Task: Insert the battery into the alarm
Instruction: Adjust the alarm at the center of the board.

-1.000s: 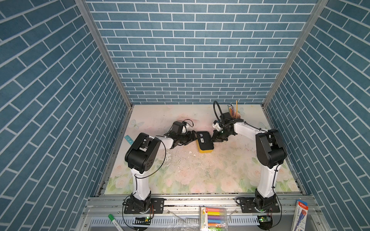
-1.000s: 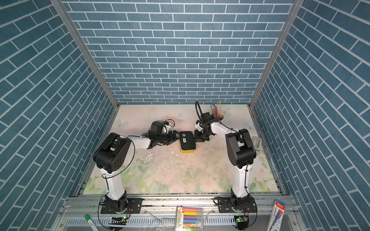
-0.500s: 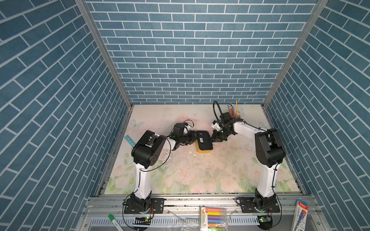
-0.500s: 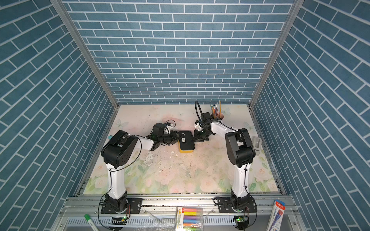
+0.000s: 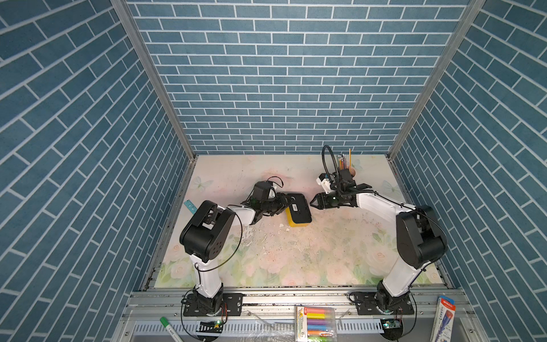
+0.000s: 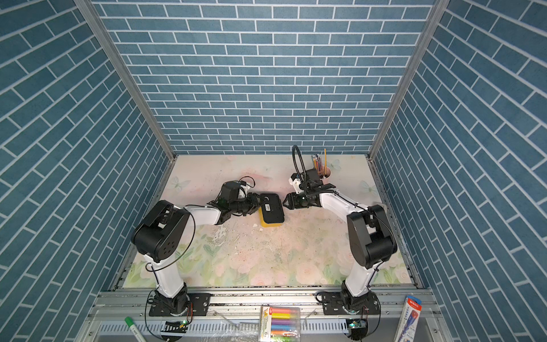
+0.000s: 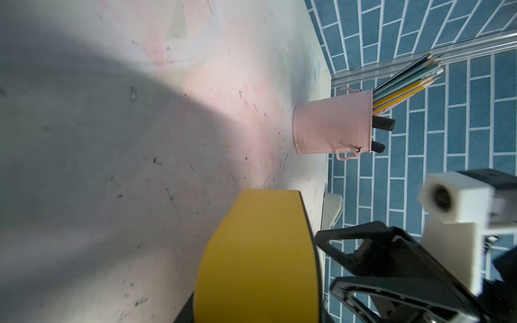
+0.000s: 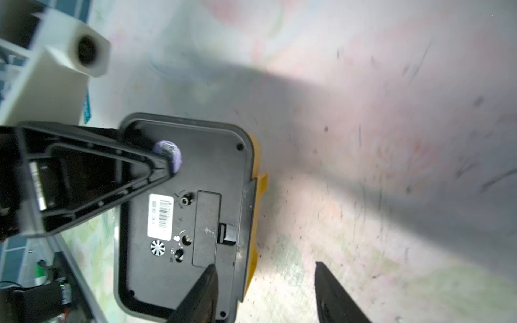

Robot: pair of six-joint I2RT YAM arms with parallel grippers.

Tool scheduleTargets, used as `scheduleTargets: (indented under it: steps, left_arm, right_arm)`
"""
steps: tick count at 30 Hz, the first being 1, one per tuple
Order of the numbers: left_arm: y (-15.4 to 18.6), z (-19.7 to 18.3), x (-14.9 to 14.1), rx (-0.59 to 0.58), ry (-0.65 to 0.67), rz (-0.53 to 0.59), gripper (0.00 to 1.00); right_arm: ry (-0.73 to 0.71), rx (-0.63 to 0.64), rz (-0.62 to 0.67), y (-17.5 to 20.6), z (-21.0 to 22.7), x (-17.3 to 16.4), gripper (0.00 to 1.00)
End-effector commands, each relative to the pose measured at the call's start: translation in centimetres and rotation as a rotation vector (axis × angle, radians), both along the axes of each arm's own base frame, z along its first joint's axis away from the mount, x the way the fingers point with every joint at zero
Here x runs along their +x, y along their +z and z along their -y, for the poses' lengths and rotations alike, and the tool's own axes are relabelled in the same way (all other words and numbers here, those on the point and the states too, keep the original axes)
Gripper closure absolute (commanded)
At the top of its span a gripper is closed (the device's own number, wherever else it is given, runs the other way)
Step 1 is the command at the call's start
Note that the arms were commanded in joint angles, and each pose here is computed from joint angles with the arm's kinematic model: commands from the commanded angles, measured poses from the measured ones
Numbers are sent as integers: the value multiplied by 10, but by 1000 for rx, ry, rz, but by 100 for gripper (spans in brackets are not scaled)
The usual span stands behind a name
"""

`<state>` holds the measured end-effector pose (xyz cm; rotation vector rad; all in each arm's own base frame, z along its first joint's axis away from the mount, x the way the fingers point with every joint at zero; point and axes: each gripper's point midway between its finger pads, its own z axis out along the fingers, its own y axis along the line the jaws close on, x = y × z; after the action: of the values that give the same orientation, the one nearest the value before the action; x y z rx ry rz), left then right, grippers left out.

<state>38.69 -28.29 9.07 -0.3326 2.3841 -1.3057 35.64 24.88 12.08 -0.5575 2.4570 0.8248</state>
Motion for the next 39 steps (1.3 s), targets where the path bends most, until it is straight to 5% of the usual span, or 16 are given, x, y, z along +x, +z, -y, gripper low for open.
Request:
scheduleTargets:
  steps: [1, 2, 9, 13, 22, 34, 39]
  left_arm:
    - [23, -18, 6, 104, 74, 18, 76]
    - [25, -25, 7, 139, 105, -1, 76]
    - [43, -47, 11, 198, 254, -91, 77]
    - [49, -54, 8, 231, 289, -140, 79]
    - [53, -61, -2, 210, 354, -205, 79]
    - [55, -64, -7, 191, 375, -215, 79]
    - [53, -67, -14, 192, 375, -231, 78]
  right_arm:
    - [69, 31, 331, 47, -5, 11, 10]
    - [112, 24, 396, 51, -8, 2, 2]
    - [398, -89, 750, 45, -46, -64, 2]
    - [421, -186, 934, 35, -60, -73, 3]
    - [371, -258, 1065, 26, -90, -51, 10]
    - [433, -204, 1087, 14, -114, -69, 18]
    - [375, -251, 1116, 17, -119, -56, 36]
